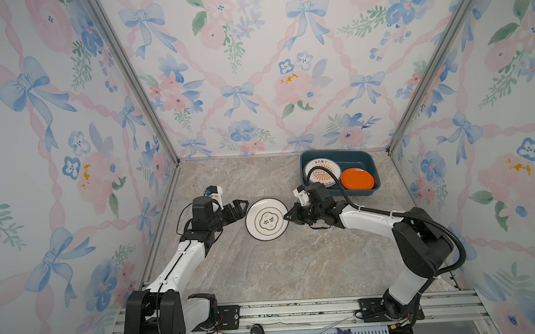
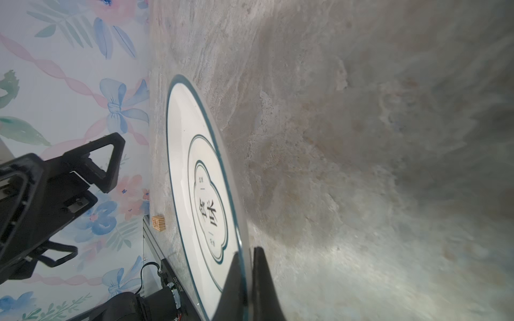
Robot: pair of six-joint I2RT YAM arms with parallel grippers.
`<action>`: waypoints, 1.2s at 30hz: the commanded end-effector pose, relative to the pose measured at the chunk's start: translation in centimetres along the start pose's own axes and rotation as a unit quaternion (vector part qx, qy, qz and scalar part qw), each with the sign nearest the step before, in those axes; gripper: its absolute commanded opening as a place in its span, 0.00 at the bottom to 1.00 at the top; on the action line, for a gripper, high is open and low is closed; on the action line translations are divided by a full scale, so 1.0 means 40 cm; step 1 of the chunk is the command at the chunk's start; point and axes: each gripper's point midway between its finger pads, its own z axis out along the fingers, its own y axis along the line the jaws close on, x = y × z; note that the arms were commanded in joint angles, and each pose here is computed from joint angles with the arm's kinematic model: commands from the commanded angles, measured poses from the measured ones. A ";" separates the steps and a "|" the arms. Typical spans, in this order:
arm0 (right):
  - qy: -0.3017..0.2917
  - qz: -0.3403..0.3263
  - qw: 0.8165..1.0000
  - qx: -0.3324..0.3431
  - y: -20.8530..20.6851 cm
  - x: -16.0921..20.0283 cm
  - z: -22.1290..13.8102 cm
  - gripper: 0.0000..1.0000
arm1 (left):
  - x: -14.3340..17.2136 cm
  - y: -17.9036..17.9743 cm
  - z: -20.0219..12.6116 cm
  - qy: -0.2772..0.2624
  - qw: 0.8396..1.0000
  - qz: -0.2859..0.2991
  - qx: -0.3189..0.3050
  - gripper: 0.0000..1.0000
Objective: Place the plates into the plastic bin on the countertop
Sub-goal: Pick up the plate from the bottom-left of the table, then place the plate in the plastic bin.
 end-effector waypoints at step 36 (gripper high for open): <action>-0.033 -0.028 0.991 -0.127 0.066 -0.050 -0.135 0.03 | 0.144 -0.220 0.077 0.109 0.967 -0.013 0.229 0.07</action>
